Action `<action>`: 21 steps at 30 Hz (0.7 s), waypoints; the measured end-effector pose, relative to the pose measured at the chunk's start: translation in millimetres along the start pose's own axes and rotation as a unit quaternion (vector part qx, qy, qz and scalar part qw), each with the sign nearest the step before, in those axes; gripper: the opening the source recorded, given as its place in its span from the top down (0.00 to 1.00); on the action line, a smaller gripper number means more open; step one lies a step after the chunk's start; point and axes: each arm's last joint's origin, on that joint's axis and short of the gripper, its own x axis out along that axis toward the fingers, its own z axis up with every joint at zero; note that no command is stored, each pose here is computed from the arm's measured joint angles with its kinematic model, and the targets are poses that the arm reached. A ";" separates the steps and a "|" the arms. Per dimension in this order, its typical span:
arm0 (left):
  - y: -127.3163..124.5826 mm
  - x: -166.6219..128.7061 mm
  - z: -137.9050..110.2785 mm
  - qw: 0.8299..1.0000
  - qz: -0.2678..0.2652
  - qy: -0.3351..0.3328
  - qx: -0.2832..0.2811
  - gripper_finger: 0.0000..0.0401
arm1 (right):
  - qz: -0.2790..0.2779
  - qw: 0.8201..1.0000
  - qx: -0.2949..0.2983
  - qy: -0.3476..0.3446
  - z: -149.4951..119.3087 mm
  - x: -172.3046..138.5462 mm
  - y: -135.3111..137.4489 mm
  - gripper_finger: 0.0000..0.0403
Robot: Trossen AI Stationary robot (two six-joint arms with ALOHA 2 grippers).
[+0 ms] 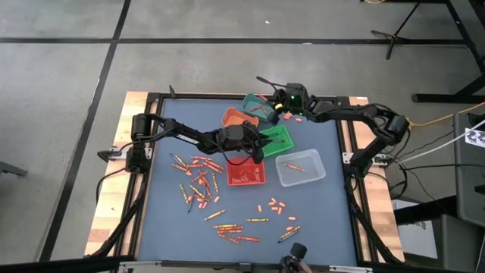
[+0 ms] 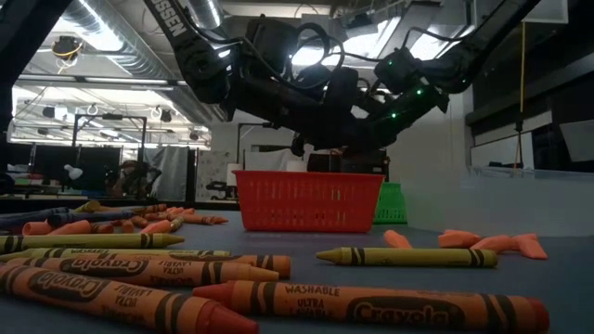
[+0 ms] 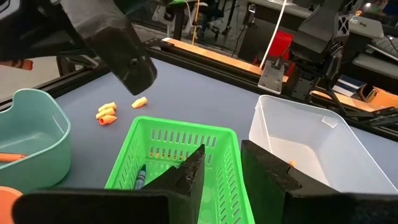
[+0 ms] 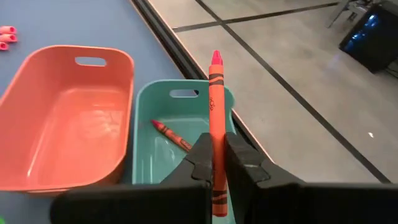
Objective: Sort crayons
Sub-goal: Put the red orange crayon into the blue bin, then put the light orange crayon into the transparent bin
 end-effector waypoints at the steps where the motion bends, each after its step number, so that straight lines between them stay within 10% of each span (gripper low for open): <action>1: 0.0 0.0 0.1 1.000 0.000 0.000 0.000 0.77 | -0.003 1.000 0.000 0.001 0.0 0.0 -0.2 0.95; 21: 0.1 0.0 0.1 1.000 0.000 0.000 0.000 0.77 | -0.032 0.999 0.000 0.039 -3.7 -5.1 -1.5 0.72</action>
